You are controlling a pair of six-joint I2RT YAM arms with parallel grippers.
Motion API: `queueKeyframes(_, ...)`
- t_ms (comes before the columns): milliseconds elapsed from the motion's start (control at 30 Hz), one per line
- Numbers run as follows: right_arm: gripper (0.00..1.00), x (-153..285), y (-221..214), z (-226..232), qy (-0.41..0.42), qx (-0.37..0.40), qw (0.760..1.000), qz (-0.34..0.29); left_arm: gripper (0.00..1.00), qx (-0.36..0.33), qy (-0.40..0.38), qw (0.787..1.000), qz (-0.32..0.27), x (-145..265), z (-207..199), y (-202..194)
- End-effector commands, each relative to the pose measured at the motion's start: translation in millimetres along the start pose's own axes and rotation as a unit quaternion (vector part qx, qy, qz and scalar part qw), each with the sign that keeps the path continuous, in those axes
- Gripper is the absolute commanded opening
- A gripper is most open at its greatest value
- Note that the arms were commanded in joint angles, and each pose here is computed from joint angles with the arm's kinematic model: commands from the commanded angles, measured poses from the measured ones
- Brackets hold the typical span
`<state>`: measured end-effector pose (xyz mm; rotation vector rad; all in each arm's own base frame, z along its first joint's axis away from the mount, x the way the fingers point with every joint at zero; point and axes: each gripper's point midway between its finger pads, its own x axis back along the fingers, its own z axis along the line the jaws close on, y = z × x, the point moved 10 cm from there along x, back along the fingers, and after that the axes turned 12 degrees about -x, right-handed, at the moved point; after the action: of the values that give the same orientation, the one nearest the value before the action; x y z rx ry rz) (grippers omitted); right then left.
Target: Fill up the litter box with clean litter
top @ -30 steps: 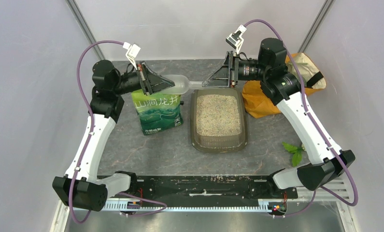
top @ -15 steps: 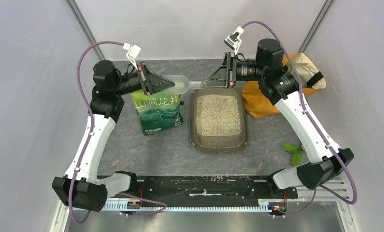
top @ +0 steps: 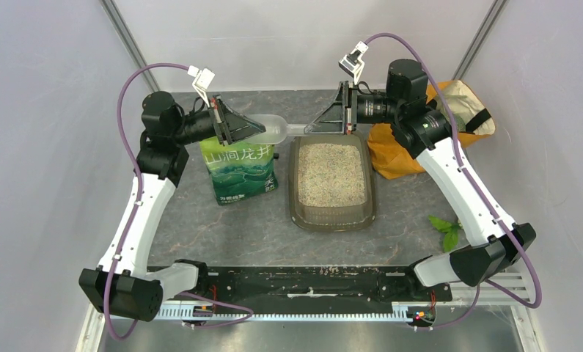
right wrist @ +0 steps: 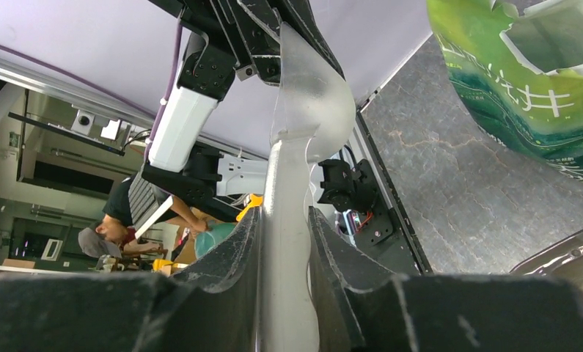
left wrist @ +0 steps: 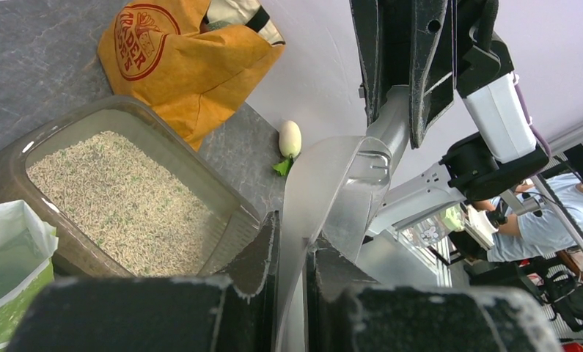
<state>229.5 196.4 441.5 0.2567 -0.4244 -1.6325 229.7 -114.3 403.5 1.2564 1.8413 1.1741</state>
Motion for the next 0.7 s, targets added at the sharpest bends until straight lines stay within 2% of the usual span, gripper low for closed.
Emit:
queueKeyframes(0, 0.00, 0.9, 0.3, 16.3, 0.020, 0.021, 1.000, 0.006, 0.15, -0.049, 0.018, 0.998, -0.022, 1.5, -3.6, 14.1)
queueKeyframes(33, 0.00, 1.5, 0.6, 16.9, 0.019, 0.023, 1.000, 0.004, 0.31, -0.054, 0.018, 0.998, -0.021, 2.6, -4.1, 15.2)
queueKeyframes(67, 0.00, 2.0, 1.3, 16.8, 0.015, 0.024, 1.000, 0.001, 0.42, -0.065, 0.021, 0.997, -0.019, 4.4, -4.2, 17.8)
queueKeyframes(133, 0.00, 5.3, 3.0, 16.7, -0.001, 0.033, 0.999, -0.010, 0.60, -0.086, 0.042, 0.995, 0.002, 12.8, -4.1, 23.2)
queueKeyframes(200, 0.00, 11.4, 6.6, 14.4, -0.032, 0.042, 0.998, -0.028, 0.71, -0.121, 0.078, 0.989, 0.033, 27.1, -0.1, 30.4)
queueKeyframes(333, 0.00, 24.1, 16.3, 5.6, -0.091, 0.052, 0.993, -0.059, 0.76, -0.218, 0.157, 0.960, 0.077, 65.0, 11.6, 42.8)
queueKeyframes(400, 0.00, 26.3, 19.2, 2.8, -0.110, 0.055, 0.990, -0.064, 0.78, -0.268, 0.200, 0.938, 0.094, 80.6, 17.8, 49.3)
queueKeyframes(467, 0.00, 26.7, 20.8, 1.1, -0.121, 0.061, 0.989, -0.066, 0.84, -0.303, 0.243, 0.914, 0.121, 88.9, 24.3, 52.3)
queueKeyframes(667, 0.00, 23.3, 29.8, -9.0, -0.151, 0.062, 0.984, -0.073, 0.86, -0.384, 0.237, 0.864, 0.223, 100.3, 50.8, 36.4)
